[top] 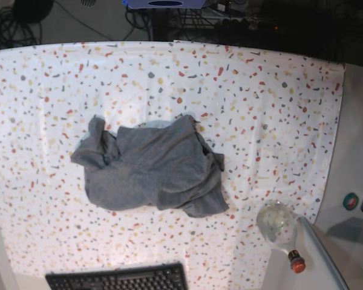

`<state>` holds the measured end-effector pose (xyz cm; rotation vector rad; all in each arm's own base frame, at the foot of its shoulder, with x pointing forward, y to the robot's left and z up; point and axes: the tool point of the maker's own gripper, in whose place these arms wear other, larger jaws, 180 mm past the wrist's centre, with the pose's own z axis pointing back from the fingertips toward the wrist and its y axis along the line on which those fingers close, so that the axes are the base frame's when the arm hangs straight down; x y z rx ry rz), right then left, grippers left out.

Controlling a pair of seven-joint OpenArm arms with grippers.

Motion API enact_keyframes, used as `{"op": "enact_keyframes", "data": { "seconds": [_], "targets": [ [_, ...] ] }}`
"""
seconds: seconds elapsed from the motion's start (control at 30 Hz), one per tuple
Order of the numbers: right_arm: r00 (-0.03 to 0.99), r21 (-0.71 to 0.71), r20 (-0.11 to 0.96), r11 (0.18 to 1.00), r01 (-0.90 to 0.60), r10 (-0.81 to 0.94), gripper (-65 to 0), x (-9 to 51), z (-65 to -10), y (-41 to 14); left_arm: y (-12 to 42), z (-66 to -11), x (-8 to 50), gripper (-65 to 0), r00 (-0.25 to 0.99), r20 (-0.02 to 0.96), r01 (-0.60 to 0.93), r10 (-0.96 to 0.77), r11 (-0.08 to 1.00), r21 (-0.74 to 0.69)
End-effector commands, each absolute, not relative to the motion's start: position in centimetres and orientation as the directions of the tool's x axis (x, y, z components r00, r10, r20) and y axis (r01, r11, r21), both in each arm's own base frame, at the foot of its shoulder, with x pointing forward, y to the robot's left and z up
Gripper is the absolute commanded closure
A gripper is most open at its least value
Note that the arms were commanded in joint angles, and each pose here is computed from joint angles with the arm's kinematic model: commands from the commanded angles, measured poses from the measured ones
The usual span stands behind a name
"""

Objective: Layout the t-shirt on the table in an organized manner, then fold the t-shirt properly

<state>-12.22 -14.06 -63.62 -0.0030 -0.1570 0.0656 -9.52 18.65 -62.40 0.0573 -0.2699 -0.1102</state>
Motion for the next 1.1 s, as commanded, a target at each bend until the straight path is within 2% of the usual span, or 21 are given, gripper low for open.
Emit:
{"op": "enact_keyframes", "data": {
  "seconds": [0.0, 0.2, 0.33, 0.47, 0.67, 0.97, 1.07],
  "targets": [
    [0.991, -0.019, 0.117, 0.997, -0.069, 0.071, 0.0, -14.6, -63.1, -14.8, 19.6, -61.8, -11.6, 0.0, 0.964, 0.232, 0.116, -0.133, 0.990, 0.085],
    [0.985, -0.037, 0.150, 0.996, -0.084, 0.089, 0.0, -16.7, -61.0, -16.1, 21.3, -59.2, -14.6, 0.0, 0.958, 0.232, 0.149, -0.169, 0.984, 0.101],
    [0.986, -0.035, 0.138, 0.995, -0.089, 0.093, 0.0, -18.4, -59.2, -16.0, 21.7, -57.8, -17.7, 0.0, 0.974, 0.152, 0.153, -0.167, 0.983, 0.101],
    [0.988, -0.034, 0.117, 0.995, -0.092, 0.096, 0.0, -18.7, -58.4, -15.8, 21.5, -57.0, -19.2, 0.0, 0.977, 0.130, 0.158, -0.169, 0.983, 0.093],
    [0.989, -0.042, 0.111, 0.995, -0.089, 0.093, 0.0, -15.8, -60.2, -16.1, 21.9, -59.0, -16.1, 0.0, 0.975, 0.151, 0.147, -0.162, 0.983, 0.109],
    [0.997, -0.056, -0.029, 0.996, -0.066, 0.065, 0.0, -13.0, -64.6, -17.2, 24.0, -63.5, -12.9, 0.0, 0.994, 0.022, 0.107, -0.111, 0.983, 0.147],
    [0.996, -0.061, -0.057, 0.996, -0.067, 0.063, 0.0, -12.5, -64.9, -17.6, 24.1, -63.8, -12.1, 0.0, 0.994, 0.017, 0.101, -0.104, 0.983, 0.150]
  ]
}}
